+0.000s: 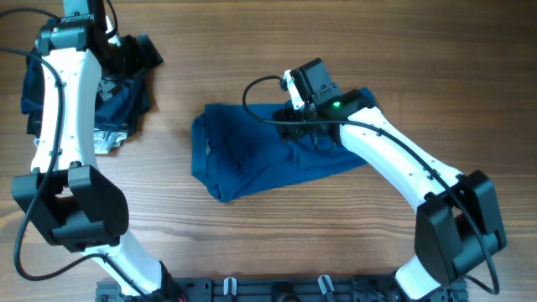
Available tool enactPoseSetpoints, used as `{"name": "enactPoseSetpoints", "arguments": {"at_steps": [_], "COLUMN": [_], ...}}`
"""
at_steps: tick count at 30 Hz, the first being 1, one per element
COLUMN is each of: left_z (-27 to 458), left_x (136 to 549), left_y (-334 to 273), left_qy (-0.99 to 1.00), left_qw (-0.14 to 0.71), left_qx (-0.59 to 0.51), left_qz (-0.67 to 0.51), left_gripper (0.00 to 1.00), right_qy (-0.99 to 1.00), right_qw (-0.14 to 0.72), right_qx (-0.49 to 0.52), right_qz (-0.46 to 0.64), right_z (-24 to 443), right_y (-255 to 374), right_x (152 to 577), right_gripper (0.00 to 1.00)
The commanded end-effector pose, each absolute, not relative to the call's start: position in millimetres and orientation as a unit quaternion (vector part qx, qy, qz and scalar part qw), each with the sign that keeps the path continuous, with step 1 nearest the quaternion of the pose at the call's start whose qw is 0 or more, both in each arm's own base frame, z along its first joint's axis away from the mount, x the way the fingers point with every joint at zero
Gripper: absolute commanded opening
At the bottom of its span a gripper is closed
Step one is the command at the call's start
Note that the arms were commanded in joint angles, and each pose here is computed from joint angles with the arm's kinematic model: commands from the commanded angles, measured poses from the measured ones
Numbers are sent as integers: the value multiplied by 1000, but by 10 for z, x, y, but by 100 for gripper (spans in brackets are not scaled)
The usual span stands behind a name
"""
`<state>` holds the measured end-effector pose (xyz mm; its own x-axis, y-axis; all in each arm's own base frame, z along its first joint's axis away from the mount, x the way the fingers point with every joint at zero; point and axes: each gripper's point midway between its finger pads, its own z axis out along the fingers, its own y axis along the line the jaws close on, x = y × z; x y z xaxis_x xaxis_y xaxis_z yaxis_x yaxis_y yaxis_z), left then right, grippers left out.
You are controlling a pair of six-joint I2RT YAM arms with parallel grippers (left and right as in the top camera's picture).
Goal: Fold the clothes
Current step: 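Pinch the folded layer with the right gripper and tuck it leftward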
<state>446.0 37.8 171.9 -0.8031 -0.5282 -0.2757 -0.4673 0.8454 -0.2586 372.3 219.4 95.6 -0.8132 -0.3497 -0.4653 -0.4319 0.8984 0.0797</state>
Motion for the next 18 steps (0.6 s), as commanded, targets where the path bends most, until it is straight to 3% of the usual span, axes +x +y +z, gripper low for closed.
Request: {"name": "enactPoseSetpoints", "arguments": {"at_steps": [1, 5, 6, 7, 13, 18], "left_z": [1683, 1683, 1683, 1683, 1683, 1683], "left_x": [4480, 4480, 4480, 4480, 4480, 4480], "left_y": [395, 395, 395, 395, 395, 395], "left_qy": [943, 943, 943, 943, 943, 943], "left_qw": [167, 167, 167, 167, 167, 167], "left_qx": [-272, -272, -272, -272, -272, -272], "left_qz": [-94, -94, -94, -94, -94, -94], "left_gripper": [100, 100, 100, 100, 100, 100], "right_qy": [931, 958, 966, 972, 987, 990], "right_qw": [273, 210, 186, 170, 137, 133], "right_qx": [-217, -156, -138, -117, -27, -5], "right_qz": [111, 117, 113, 111, 79, 46], "right_z": [1192, 1047, 994, 961, 730, 435], "right_y": [2324, 2236, 2194, 2164, 2025, 1966], "right_x": [3874, 3642, 3543, 3485, 3450, 3555], "right_gripper": [85, 63, 52, 47, 38, 42]}}
